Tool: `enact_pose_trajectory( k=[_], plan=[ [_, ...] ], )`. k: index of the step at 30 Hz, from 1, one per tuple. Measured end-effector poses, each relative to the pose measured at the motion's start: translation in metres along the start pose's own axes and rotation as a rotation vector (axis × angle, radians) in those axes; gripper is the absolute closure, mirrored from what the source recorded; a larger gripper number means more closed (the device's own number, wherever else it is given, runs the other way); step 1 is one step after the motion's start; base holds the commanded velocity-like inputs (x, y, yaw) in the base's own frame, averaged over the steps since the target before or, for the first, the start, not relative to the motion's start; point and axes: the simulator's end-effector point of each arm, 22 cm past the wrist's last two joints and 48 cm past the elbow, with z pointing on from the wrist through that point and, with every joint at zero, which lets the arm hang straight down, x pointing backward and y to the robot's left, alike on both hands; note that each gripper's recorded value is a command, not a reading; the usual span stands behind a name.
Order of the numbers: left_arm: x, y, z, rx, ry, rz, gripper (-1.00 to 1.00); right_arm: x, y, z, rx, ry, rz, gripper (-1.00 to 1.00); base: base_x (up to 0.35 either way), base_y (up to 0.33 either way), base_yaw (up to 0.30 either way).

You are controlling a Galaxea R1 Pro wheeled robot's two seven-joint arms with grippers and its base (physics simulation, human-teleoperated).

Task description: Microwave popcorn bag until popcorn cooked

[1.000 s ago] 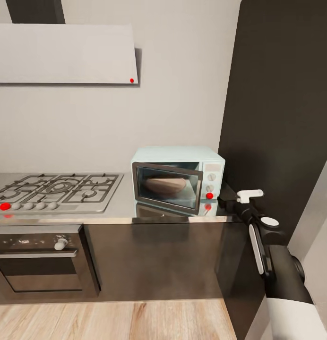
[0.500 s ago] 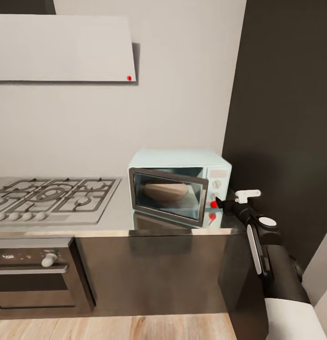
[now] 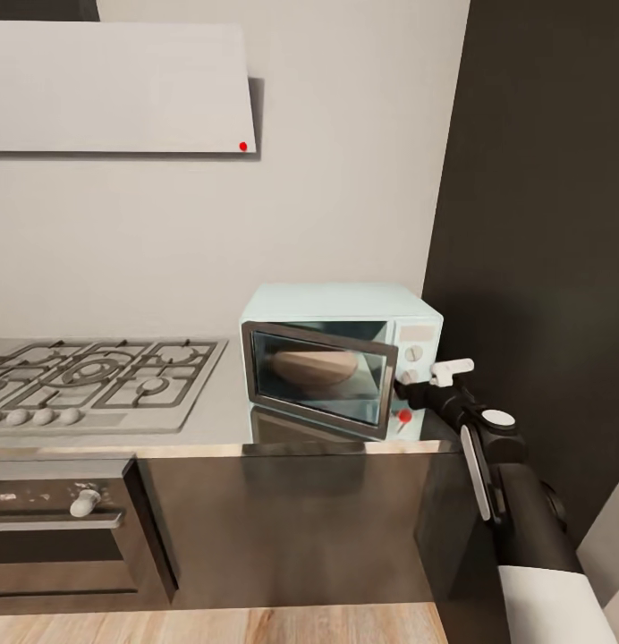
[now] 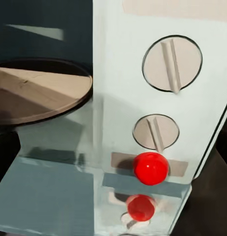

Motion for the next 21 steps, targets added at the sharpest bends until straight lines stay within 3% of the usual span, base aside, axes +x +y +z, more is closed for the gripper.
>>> enact_pose_trajectory(
  k=[4, 15, 17, 19, 20, 21],
  plan=[
    [0.000, 0.000, 0.000, 0.000, 0.000, 0.000, -1.00, 0.003, 0.004, -0.002, -0.053, 0.009, 0.022, -1.00, 0.000, 0.000, 0.000],
    [0.000, 0.000, 0.000, 0.000, 0.000, 0.000, -1.00, 0.004, 0.008, -0.003, -0.084, 0.009, 0.029, -1.00, 0.000, 0.000, 0.000],
    [0.000, 0.000, 0.000, 0.000, 0.000, 0.000, -1.00, 0.002, 0.022, -0.007, -0.172, -0.001, 0.036, -1.00, 0.000, 0.000, 0.000],
    [0.000, 0.000, 0.000, 0.000, 0.000, 0.000, -1.00, 0.001, 0.032, -0.008, -0.207, -0.002, 0.028, -1.00, 0.000, 0.000, 0.000],
    [0.000, 0.000, 0.000, 0.000, 0.000, 0.000, -1.00, 0.001, 0.055, -0.007, -0.259, 0.003, -0.001, -1.00, 0.000, 0.000, 0.000],
    [0.000, 0.000, 0.000, 0.000, 0.000, 0.000, -1.00, 0.001, 0.062, -0.008, -0.279, 0.005, -0.002, -1.00, 0.000, 0.000, 0.000]
  ],
)
